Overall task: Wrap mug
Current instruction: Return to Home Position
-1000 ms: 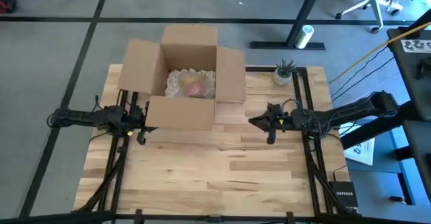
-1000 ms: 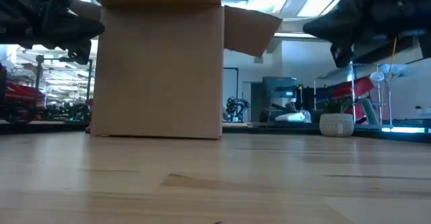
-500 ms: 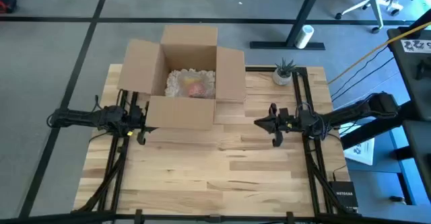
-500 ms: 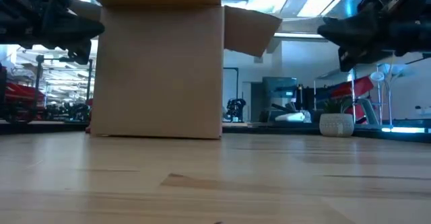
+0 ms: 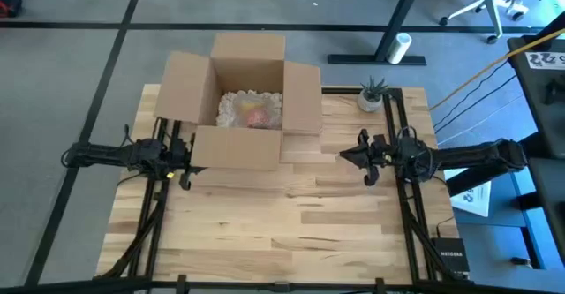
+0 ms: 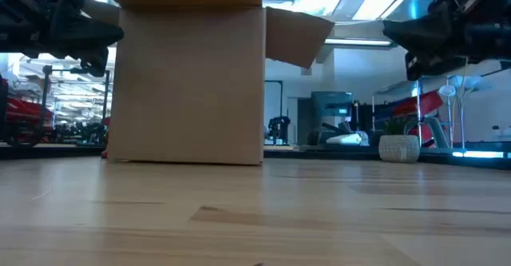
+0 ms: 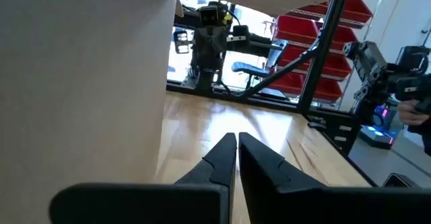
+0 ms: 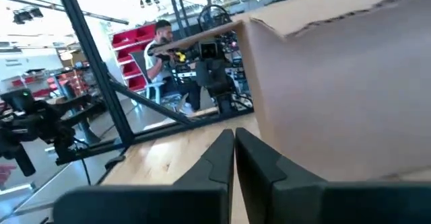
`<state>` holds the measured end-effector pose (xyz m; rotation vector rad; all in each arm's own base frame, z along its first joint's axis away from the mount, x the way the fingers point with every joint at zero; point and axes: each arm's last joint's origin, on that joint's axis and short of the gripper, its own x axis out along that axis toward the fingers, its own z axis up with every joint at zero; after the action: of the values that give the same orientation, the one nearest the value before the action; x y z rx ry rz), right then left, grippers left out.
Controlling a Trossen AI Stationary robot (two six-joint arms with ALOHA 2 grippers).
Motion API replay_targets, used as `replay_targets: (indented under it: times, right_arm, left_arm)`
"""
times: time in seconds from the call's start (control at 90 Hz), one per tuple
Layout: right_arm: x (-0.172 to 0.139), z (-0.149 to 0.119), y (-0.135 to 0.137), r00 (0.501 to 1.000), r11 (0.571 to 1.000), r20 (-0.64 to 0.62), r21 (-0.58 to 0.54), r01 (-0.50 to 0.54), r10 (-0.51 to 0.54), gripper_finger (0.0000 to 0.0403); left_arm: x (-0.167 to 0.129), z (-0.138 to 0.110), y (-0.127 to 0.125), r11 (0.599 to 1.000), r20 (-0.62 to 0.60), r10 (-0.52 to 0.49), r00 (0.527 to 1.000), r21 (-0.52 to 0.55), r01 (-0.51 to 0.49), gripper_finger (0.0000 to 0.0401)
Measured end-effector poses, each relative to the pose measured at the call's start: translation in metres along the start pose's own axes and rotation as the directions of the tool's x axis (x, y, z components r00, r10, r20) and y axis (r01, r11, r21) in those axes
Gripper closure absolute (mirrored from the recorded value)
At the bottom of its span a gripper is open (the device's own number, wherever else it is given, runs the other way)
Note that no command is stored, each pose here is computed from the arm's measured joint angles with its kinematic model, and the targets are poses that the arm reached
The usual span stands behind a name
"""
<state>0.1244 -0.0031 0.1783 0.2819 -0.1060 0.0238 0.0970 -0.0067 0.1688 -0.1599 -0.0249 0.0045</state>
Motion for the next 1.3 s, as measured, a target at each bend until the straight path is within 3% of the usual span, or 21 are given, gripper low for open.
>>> replay_targets:
  times: [0.367,0.544,0.789,1.3]
  right_arm:
    - [-0.028,0.001,-0.002,0.991,0.991,0.038,0.037,0.128,-0.129,0.0403]
    - [-0.028,-0.005,-0.005,0.982,0.982,-0.023,0.027,0.189,-0.189,0.0403]
    - [-0.028,-0.003,-0.01,0.941,0.941,0.03,0.017,0.338,-0.338,0.0403]
    - [-0.027,-0.005,-0.007,0.968,0.967,-0.008,0.039,0.251,-0.25,0.0403]
  left_arm:
    - [0.0,0.0,0.0,1.0,0.0,0.0,1.0,0.0,0.0,0.0401]
    - [0.0,0.0,0.0,1.0,0.0,0.0,1.0,0.0,0.0,0.0401]
    - [0.0,0.0,0.0,1.0,-0.002,0.0,1.0,0.0,0.0,0.0401]
    - [0.0,0.0,0.0,1.0,-0.003,0.0,1.0,0.0,0.0,0.0401]
